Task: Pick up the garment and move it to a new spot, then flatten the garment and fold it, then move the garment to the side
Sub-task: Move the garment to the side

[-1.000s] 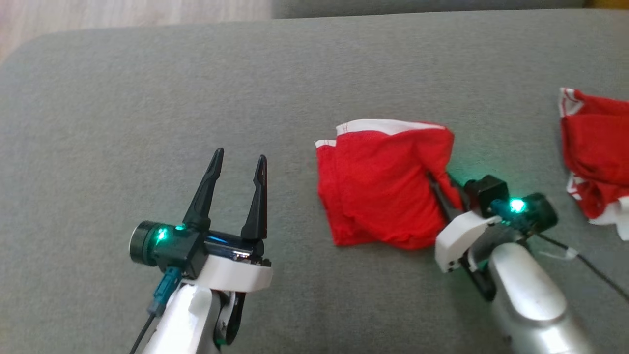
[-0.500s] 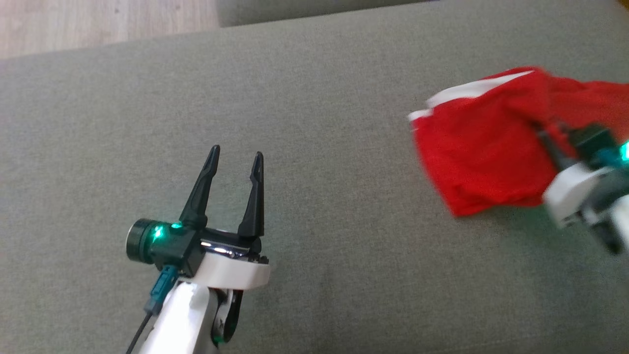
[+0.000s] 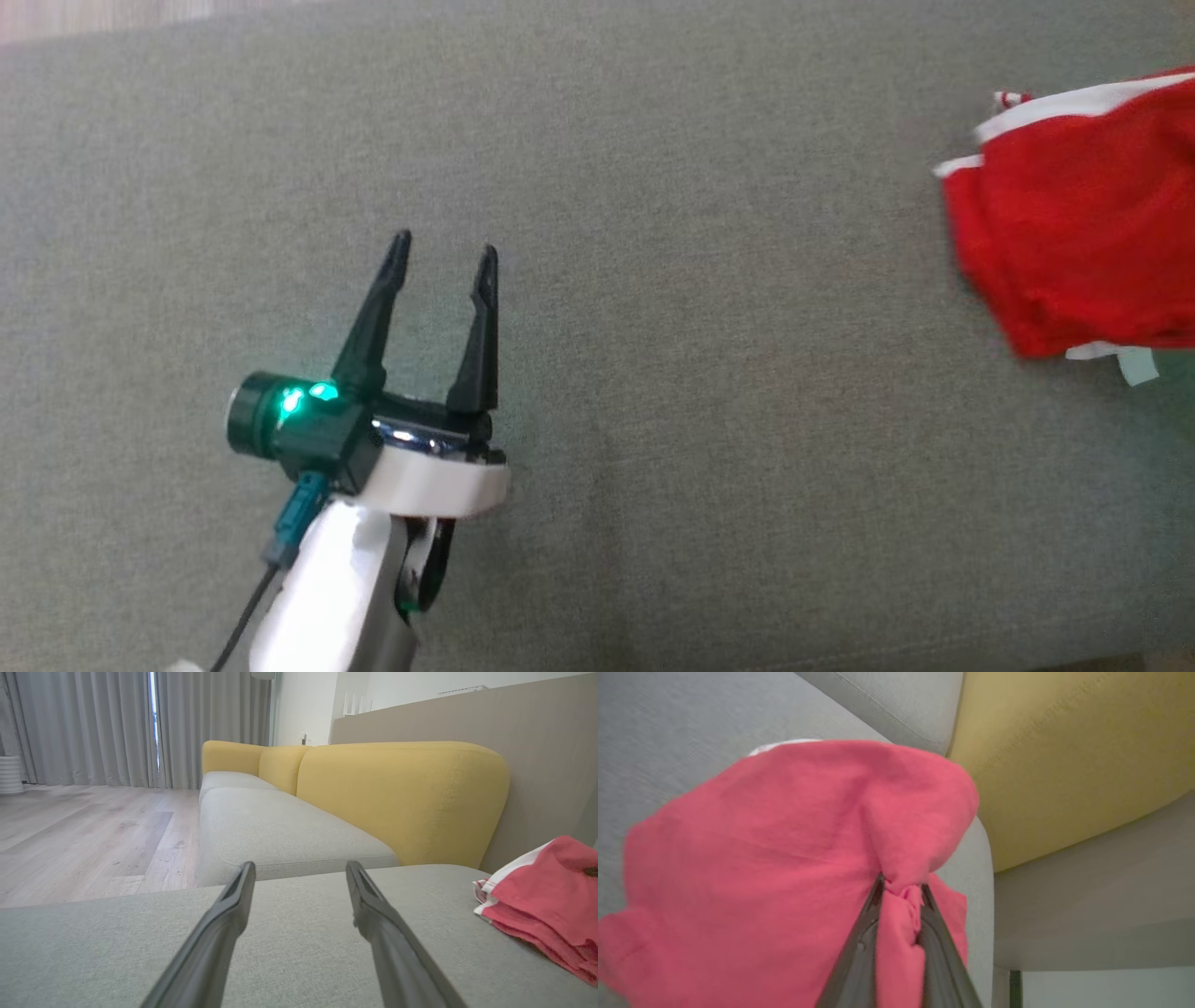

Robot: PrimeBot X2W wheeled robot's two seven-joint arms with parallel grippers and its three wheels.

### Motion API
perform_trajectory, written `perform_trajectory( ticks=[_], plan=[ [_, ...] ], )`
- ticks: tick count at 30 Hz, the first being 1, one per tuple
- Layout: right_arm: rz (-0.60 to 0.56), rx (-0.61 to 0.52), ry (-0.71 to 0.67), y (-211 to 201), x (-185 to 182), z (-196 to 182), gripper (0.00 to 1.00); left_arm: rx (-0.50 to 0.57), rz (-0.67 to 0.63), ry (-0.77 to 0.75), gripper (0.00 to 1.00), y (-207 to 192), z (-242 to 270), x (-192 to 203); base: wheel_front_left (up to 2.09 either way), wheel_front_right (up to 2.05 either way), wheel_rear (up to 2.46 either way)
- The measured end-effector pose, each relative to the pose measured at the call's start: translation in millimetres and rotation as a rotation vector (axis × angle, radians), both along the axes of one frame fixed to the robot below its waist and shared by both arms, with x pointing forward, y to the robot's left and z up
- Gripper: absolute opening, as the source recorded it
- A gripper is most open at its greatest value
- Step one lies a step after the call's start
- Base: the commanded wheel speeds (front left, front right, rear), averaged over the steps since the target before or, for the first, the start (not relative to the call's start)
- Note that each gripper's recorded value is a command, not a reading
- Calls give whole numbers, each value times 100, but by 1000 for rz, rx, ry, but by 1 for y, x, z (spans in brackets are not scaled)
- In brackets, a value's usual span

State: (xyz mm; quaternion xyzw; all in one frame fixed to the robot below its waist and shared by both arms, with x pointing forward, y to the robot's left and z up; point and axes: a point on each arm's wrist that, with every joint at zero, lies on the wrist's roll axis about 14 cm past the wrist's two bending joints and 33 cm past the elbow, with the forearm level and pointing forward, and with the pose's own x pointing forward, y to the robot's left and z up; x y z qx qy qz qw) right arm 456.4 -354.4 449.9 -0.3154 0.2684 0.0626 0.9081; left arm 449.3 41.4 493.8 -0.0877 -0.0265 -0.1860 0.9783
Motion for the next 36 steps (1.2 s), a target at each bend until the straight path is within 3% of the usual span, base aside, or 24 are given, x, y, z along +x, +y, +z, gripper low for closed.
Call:
perform_trajectory(
  ticks=[11,24,25,26,31,36],
  plan=[
    [-111,-35,54,-37,6,-20,0,10,3,23,100,5,-13,9,0,0,0],
    [-166,9,74,-33,5,-39,2,28,11,12,100,10,-13,13,0,0,0],
    [-167,9,68,-33,5,-37,40,28,12,9,100,11,-11,13,0,0,0],
    [-175,12,60,-34,4,-35,100,28,13,6,100,11,-10,13,0,0,0],
    [-208,39,-3,-39,6,-19,100,27,9,-9,100,9,-3,11,0,0,0],
    [-218,44,-154,-48,18,24,100,24,4,-37,100,6,9,8,0,0,0]
  ],
)
